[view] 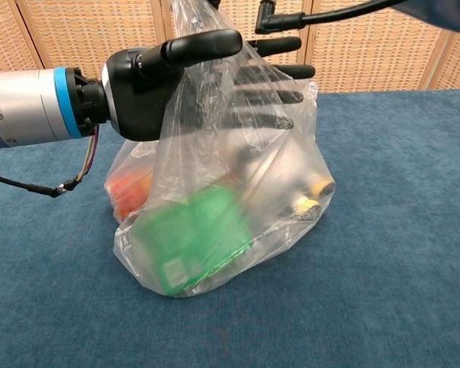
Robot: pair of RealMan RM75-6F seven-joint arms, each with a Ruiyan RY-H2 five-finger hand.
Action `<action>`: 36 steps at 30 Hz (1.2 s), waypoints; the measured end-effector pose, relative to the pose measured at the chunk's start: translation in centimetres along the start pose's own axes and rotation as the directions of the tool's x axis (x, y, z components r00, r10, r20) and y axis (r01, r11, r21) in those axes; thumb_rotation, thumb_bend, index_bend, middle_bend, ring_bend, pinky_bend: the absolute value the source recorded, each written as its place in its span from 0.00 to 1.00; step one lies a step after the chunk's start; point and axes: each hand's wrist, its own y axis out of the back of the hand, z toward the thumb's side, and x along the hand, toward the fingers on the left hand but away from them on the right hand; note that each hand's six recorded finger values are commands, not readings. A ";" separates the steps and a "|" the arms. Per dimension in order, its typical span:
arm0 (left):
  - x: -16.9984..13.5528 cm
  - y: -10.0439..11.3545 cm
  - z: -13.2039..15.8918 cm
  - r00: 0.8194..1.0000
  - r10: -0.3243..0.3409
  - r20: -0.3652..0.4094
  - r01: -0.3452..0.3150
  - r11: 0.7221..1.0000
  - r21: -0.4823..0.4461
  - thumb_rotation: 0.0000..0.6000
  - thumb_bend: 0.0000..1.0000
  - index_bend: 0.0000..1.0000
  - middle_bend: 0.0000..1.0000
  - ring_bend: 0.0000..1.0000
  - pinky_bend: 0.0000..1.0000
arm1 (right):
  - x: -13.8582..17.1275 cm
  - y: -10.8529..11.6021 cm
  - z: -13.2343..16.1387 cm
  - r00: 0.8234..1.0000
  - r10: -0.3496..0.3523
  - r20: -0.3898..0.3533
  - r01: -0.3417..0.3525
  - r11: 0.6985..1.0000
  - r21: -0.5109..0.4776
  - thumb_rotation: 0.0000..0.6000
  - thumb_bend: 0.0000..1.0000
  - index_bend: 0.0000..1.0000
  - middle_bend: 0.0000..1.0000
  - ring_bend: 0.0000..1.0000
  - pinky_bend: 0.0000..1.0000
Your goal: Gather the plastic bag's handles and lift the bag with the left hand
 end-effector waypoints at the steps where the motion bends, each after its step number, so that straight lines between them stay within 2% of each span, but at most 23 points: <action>1: 0.1 0.0 0.1 1.000 0.000 0.001 0.000 1.000 0.000 0.98 0.25 0.26 0.23 0.18 0.19 | 0.0 0.1 -0.1 1.000 -0.001 -0.002 0.001 1.000 0.015 1.00 0.00 0.00 0.00 0.00 0.00; 6: 0.2 0.0 0.2 1.000 0.005 0.001 -0.005 1.000 -0.004 0.97 0.25 0.26 0.23 0.18 0.19 | 0.6 1.4 -0.7 1.000 -0.002 -0.012 0.003 0.996 0.090 1.00 0.00 0.00 0.00 0.00 0.00; 9: 0.2 0.1 0.3 1.000 0.010 0.004 -0.010 1.000 -0.008 0.97 0.25 0.26 0.23 0.18 0.19 | 1.3 1.8 -0.9 1.000 0.015 -0.011 -0.014 0.995 0.096 1.00 0.00 0.00 0.00 0.00 0.00; 16: 0.0 0.3 0.5 1.000 0.015 0.010 -0.015 1.000 -0.011 0.98 0.25 0.26 0.23 0.18 0.19 | 3.1 1.7 -1.8 0.998 0.057 -0.008 -0.055 0.990 0.132 1.00 0.00 0.00 0.00 0.00 0.00; 23: -0.2 0.5 0.7 1.000 0.019 0.010 -0.018 1.000 -0.008 0.97 0.25 0.26 0.23 0.18 0.19 | 4.7 1.9 -3.3 1.000 0.031 -0.002 -0.030 0.982 0.185 1.00 0.00 0.00 0.00 0.00 0.00; 31: -0.2 0.3 1.2 1.000 0.008 0.025 -0.008 1.000 -0.009 0.98 0.25 0.26 0.23 0.18 0.19 | 8.5 3.2 -8.9 0.995 -0.019 0.095 -0.004 0.971 0.239 1.00 0.00 0.00 0.00 0.00 0.00; 36: -0.1 -0.1 1.8 0.999 -0.004 0.049 0.004 1.000 -0.018 0.97 0.25 0.26 0.23 0.18 0.19 | 12.6 3.8 -14.0 0.977 -0.051 0.205 -0.011 0.958 0.288 1.00 0.00 0.00 0.00 0.00 0.00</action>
